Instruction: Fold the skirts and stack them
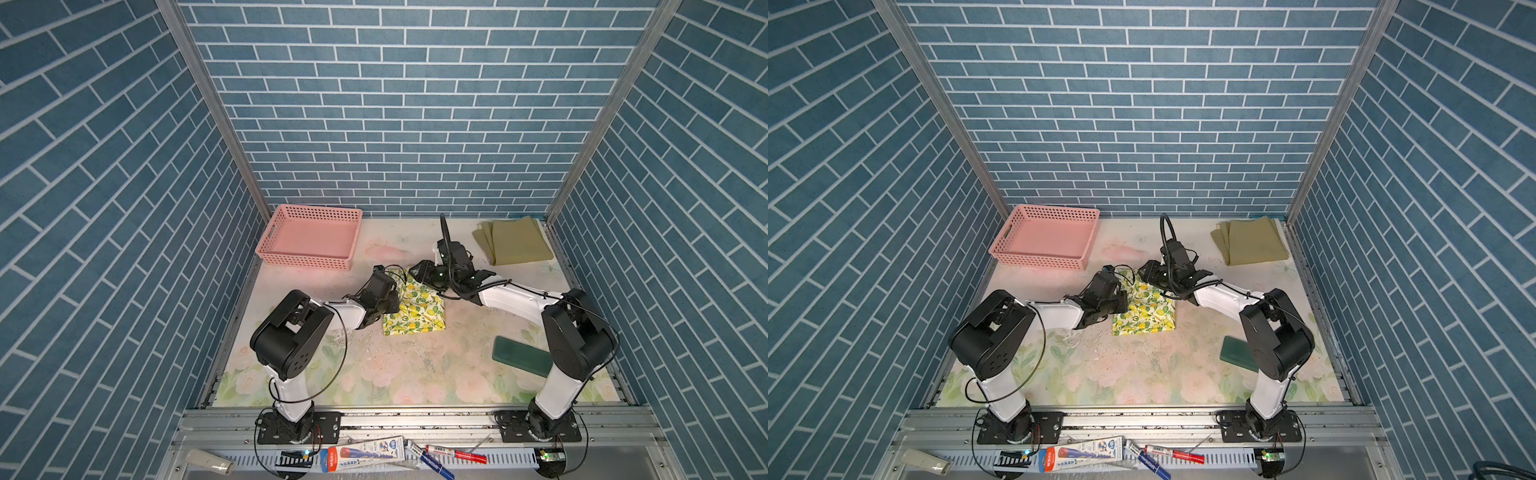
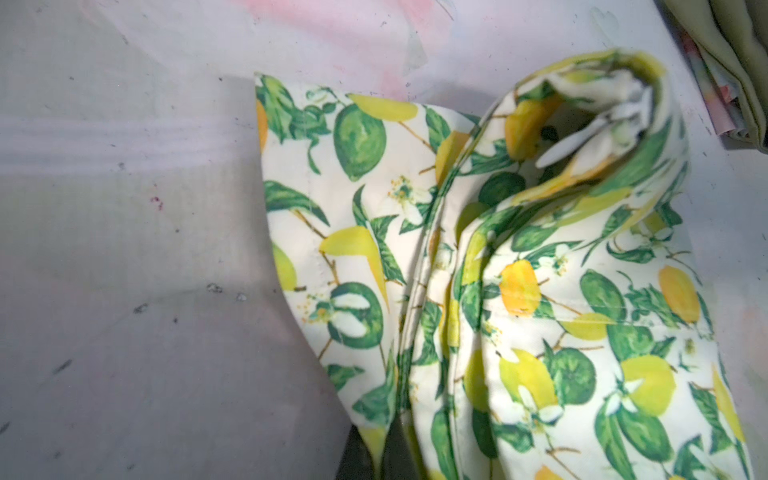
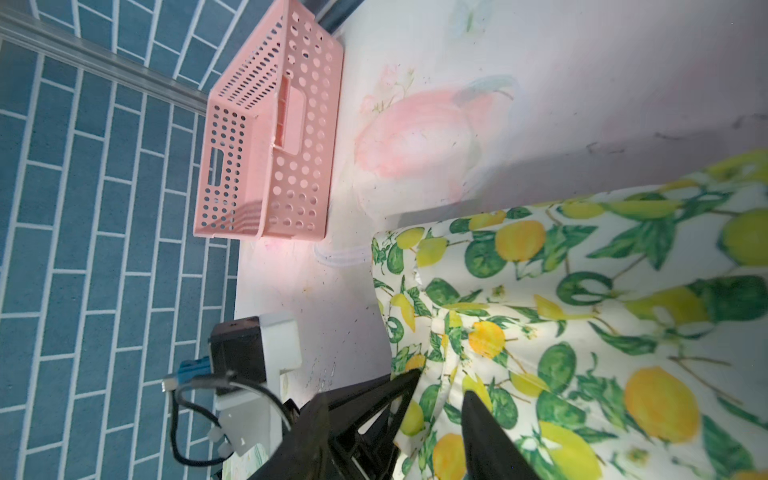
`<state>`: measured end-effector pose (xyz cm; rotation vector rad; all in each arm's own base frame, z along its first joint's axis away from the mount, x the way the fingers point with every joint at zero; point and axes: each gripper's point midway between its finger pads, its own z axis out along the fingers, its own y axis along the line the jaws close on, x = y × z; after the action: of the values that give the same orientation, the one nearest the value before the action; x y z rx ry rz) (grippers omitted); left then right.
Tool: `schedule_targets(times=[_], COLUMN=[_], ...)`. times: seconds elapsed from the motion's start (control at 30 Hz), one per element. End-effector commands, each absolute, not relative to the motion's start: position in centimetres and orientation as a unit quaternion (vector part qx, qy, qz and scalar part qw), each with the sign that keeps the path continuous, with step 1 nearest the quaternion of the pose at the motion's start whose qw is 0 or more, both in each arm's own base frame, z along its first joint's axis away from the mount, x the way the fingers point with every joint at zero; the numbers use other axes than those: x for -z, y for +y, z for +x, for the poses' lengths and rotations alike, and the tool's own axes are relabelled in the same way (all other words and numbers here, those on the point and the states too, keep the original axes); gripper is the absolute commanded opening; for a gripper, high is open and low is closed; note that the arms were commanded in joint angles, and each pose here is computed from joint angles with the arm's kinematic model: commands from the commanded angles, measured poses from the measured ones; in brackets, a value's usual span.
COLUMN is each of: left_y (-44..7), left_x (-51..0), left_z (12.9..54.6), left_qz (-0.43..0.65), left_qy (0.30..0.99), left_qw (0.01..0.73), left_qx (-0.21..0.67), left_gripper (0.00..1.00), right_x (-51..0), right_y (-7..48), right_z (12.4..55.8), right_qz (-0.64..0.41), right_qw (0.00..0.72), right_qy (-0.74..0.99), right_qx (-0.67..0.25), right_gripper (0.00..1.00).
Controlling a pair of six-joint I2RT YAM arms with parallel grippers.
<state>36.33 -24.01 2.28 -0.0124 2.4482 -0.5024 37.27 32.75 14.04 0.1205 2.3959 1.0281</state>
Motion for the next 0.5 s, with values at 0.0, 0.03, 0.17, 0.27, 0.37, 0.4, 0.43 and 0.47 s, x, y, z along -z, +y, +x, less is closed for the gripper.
schedule_targets(times=[0.0, 0.03, 0.17, 0.27, 0.37, 0.4, 0.43, 0.47], left_y=[-22.2, -22.3, -23.1, -24.3, -25.6, -26.1, -26.8, -27.4], left_x=[1.6, 1.7, 1.8, 1.7, 1.8, 1.9, 2.0, 2.1], left_z=[32.8, 32.7, 32.6, 32.5, 32.5, 32.6, 32.7, 32.7], left_qz=[0.002, 0.001, 0.002, 0.01, 0.017, 0.021, 0.026, 0.03], left_qy=[0.959, 0.959, 0.958, 0.957, 0.956, 0.956, 0.956, 0.956], left_qw=[0.241, 0.239, 0.237, 0.236, 0.235, 0.233, 0.232, 0.229], left_qx=[0.15, 0.152, 0.161, 0.169, 0.174, 0.176, 0.178, 0.18], left_gripper=[0.0, 0.0, 0.0, 0.0, 0.0, 0.0, 0.0, 0.0], right_x=[-15.1, -14.9, -13.9, -13.9, -14.2, -14.4, -14.6, -14.8], right_y=[30.5, 29.8, 26.6, 23.5, 20.6, 19.8, 19.0, 18.4], right_z=[37.5, 37.5, 37.0, 37.2, 37.0, 36.9, 36.7, 36.5], right_qz=[0.047, 0.047, 0.05, 0.063, 0.071, 0.074, 0.075, 0.074], right_qw=[0.288, 0.293, 0.303, 0.311, 0.32, 0.325, 0.328, 0.33], right_qy=[0.892, 0.895, 0.906, 0.908, 0.909, 0.908, 0.908, 0.909], right_qx=[-0.345, -0.333, -0.292, -0.275, -0.257, -0.253, -0.248, -0.243], right_gripper=[0.51, 0.51, 0.51, 0.51, 0.51, 0.51, 0.52, 0.52])
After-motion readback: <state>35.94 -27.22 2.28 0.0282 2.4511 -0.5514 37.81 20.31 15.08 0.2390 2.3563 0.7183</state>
